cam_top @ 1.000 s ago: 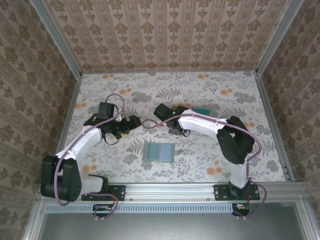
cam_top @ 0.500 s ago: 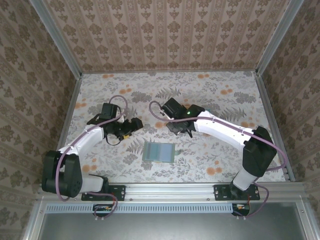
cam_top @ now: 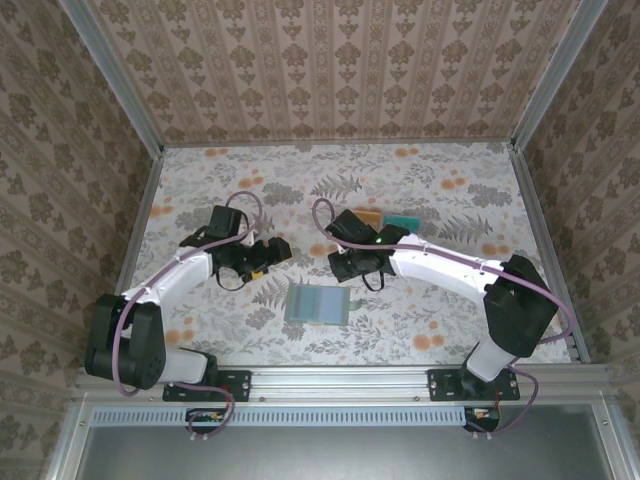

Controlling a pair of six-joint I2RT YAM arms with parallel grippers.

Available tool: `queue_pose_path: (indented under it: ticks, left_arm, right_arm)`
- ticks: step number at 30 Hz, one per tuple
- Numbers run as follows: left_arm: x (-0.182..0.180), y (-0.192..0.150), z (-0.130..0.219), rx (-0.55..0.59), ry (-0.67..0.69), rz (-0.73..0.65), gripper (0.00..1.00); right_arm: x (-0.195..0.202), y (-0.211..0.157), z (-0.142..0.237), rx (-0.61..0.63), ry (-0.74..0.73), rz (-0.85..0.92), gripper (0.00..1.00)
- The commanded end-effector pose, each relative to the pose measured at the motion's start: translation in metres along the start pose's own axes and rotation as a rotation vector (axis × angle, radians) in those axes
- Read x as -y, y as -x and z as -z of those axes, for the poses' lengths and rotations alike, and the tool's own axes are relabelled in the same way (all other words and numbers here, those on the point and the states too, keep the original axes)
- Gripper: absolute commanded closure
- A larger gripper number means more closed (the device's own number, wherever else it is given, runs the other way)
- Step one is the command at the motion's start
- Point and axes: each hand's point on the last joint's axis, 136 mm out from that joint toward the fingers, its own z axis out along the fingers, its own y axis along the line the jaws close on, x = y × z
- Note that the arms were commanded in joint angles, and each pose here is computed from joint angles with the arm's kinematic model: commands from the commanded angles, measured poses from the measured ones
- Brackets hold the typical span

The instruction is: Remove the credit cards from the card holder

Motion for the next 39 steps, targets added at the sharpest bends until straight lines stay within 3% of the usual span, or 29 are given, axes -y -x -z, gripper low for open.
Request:
queue_pose_path:
  ticks: [1,21,39]
  left_arm:
    - [0.012,0.002,0.001,0.002,-0.029,-0.043,0.11]
    - [0.018,-0.020,-0.010,-0.062,-0.033,-0.090,0.13]
    - [0.017,-0.061,-0.035,-0.188,-0.029,-0.103,0.32]
  right_arm:
    - [-0.015,-0.007,-0.012,-0.032,0.076,-0.089,0.84]
    - [-0.010,-0.053,-0.046,-0.148,0.070,-0.277,0.85]
    - [-0.008,-0.085,-0.045,-0.223,0.031,-0.312,0.81]
